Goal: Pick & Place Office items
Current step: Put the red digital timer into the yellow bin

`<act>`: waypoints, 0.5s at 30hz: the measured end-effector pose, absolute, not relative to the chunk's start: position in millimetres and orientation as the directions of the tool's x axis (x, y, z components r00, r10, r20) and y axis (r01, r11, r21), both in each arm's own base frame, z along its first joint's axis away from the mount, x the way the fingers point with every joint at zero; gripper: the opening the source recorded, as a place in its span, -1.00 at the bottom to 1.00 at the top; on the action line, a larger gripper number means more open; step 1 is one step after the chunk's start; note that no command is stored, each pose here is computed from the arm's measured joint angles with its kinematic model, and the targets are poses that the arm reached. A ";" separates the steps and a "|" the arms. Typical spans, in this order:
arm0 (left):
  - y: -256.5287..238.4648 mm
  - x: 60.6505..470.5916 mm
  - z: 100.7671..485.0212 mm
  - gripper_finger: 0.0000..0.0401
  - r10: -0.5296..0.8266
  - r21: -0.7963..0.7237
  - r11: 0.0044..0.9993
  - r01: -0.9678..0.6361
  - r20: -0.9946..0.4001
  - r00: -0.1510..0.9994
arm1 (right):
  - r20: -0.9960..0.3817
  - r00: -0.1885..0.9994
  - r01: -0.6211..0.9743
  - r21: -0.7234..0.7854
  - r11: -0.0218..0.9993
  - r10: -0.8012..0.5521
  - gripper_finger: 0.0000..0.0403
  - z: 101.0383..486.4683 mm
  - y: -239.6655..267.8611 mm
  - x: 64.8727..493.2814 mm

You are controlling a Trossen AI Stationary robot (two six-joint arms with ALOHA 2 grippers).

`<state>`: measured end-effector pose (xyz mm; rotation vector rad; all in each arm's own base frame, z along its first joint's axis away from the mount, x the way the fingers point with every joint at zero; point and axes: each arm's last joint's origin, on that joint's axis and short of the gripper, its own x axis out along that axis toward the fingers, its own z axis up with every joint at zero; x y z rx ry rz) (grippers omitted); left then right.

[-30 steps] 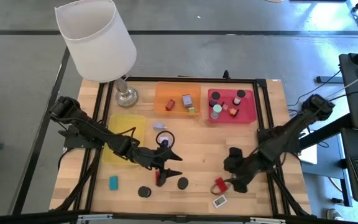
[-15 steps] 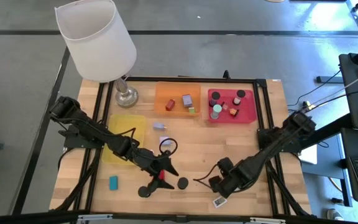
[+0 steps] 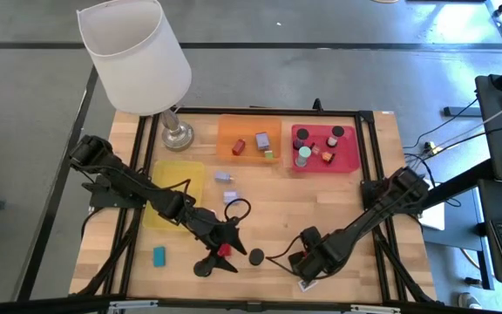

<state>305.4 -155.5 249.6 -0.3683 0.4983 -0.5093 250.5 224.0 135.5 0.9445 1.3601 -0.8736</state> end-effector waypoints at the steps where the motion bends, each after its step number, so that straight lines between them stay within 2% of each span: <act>1: -154.9 305.7 249.6 0.40 -0.542 -0.441 0.816 0.374 -0.358 0.761 | -0.999 0.025 0.921 0.035 0.389 0.029 0.40 134.4 224.0 250.4; 5: -153.3 306.4 249.7 0.40 -0.559 -0.433 0.809 0.398 -0.356 0.749 | -1.000 0.003 0.912 0.013 0.409 0.024 0.23 132.1 223.5 249.5; 11: -149.3 307.7 250.1 0.40 -0.622 -0.427 0.771 0.473 -0.347 0.702 | -1.000 -0.001 0.898 0.010 0.440 0.024 -0.22 131.4 223.1 249.5; 15: -145.3 309.7 250.4 0.40 -0.616 -0.387 0.781 0.491 -0.343 0.709 | -1.000 0.007 0.900 0.018 0.435 0.025 -0.24 133.6 222.9 249.6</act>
